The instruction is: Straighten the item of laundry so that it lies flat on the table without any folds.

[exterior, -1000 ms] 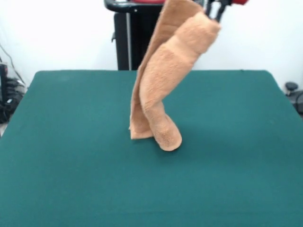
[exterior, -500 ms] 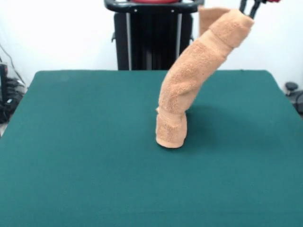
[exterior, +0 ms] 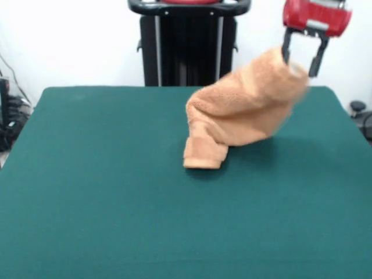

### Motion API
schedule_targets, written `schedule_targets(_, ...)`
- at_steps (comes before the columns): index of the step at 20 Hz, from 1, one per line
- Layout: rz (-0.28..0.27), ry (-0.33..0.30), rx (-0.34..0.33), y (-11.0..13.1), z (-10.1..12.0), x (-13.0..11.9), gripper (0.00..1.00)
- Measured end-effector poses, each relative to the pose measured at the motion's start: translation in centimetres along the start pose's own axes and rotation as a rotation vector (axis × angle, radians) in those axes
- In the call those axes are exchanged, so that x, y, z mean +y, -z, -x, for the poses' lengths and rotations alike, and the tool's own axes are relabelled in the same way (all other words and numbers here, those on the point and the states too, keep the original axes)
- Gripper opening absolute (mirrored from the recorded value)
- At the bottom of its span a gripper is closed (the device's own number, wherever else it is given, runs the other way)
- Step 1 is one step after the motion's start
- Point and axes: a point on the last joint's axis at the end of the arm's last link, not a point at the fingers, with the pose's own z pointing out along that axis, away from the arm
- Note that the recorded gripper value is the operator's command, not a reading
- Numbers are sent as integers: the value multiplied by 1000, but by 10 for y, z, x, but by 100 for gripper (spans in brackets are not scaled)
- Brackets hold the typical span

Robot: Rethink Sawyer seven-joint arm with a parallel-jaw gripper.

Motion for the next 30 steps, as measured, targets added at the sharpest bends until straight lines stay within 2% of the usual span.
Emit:
schedule_targets(6,65,-7,-114,-32,-8,-2,100)
schedule_targets(7,75,-23,-140,-38,-10,1,100)
schedule_targets(14,43,-103,-153,-45,-15,17,100)
schedule_targets(19,31,-151,-170,-44,-9,34,100)
schedule_targets(30,33,-193,-208,-45,20,30,100)
